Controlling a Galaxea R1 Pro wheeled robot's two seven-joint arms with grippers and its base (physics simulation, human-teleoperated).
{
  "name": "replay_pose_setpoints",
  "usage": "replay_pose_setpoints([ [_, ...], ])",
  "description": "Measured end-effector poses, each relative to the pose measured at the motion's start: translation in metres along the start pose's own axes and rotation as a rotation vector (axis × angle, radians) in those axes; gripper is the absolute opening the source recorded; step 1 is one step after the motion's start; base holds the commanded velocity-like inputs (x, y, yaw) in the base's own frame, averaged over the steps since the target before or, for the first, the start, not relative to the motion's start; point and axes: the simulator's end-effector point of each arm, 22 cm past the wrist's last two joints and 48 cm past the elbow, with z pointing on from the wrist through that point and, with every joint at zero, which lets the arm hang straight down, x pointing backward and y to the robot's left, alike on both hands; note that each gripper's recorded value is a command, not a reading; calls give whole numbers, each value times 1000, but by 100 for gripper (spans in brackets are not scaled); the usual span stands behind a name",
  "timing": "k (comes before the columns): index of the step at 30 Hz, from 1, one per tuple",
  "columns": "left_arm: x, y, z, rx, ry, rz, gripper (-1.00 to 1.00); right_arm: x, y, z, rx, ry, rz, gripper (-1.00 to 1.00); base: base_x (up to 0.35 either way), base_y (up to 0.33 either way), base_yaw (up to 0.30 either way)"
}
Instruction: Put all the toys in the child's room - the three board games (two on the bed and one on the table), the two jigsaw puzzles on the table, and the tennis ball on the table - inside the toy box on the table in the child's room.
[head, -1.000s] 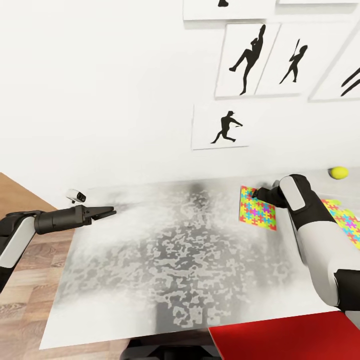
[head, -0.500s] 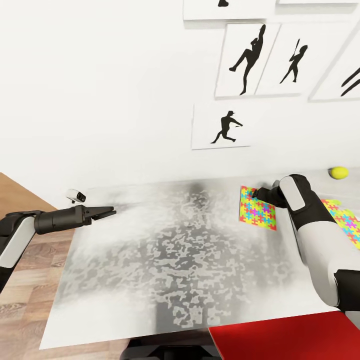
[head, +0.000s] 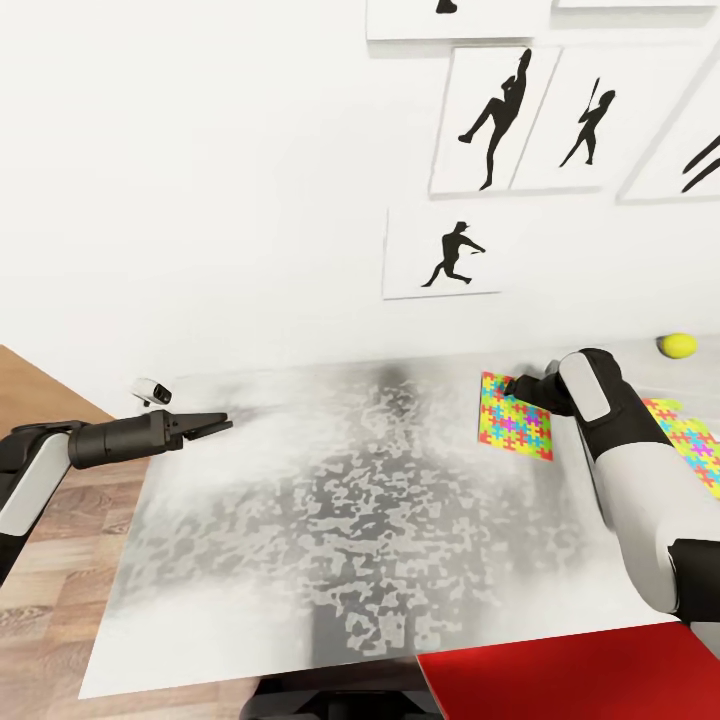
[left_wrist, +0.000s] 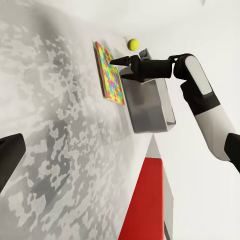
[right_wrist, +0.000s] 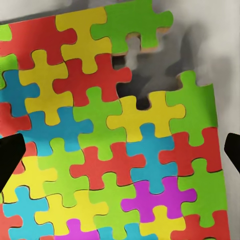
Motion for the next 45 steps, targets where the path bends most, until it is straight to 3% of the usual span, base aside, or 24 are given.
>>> replay_pose_setpoints([
  [38, -1, -3, 0, 0, -2, 9, 100, 3, 2, 0, -13, 11, 11, 100, 0, 0, -8],
  [45, -1, -3, 0, 0, -2, 8, 100, 2, 21, -1, -100, 8, 17, 100, 0, 0, 0],
])
